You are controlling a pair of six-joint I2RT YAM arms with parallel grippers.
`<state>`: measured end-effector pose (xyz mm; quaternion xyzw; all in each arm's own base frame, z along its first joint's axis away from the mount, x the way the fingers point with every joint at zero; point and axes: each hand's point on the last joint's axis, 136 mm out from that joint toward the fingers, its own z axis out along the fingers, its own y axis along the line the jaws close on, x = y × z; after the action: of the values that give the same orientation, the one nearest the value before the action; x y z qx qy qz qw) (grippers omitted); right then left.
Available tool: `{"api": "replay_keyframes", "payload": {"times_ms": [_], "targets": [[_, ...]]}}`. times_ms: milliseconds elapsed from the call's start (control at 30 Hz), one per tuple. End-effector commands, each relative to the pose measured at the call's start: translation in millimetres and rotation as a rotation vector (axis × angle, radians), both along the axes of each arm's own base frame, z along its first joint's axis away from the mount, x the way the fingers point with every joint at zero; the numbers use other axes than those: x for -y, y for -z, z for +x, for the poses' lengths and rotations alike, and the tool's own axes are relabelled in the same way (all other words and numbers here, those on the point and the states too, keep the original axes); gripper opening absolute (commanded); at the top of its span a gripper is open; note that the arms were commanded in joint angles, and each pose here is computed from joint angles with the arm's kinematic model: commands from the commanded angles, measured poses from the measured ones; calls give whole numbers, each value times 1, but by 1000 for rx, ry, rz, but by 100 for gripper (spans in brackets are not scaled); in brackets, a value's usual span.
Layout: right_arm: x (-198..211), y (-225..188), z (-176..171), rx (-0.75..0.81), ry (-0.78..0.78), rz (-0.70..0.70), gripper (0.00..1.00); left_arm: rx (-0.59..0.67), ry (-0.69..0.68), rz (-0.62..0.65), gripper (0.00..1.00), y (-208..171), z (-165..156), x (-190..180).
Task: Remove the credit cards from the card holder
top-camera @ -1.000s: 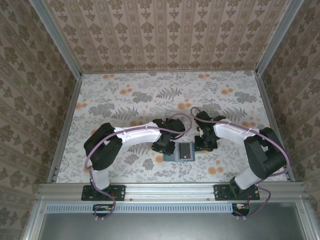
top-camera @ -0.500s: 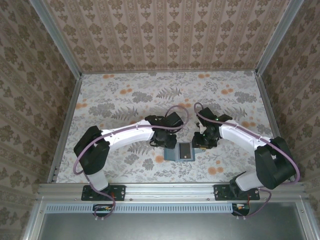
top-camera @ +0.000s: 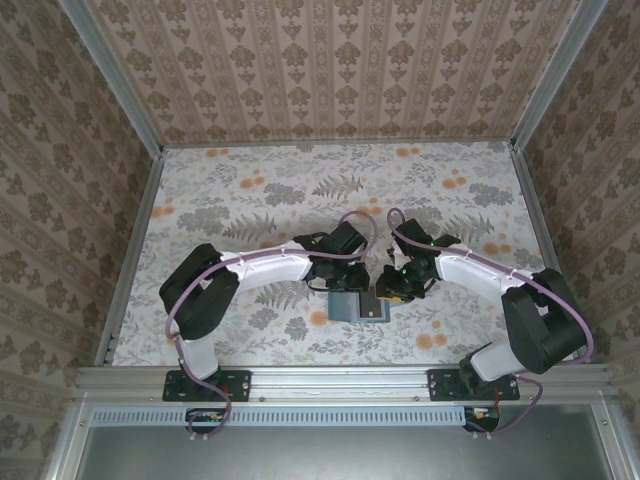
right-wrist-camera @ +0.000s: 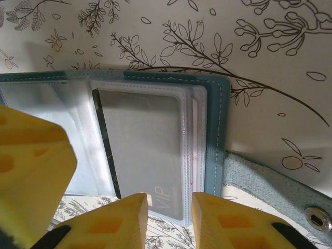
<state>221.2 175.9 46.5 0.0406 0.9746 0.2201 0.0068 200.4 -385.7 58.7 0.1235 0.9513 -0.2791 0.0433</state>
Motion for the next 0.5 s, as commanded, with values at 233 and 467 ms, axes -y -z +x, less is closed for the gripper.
{"api": "replay_keyframes", "payload": {"times_ms": [233,467], "targets": [[-4,10,-3,-30,4,21,27,-72,-20,-24,18,20,-4,3],[-4,9,-3,-29,3,21,27,-83,-27,-6,19,28,-6,0]]}}
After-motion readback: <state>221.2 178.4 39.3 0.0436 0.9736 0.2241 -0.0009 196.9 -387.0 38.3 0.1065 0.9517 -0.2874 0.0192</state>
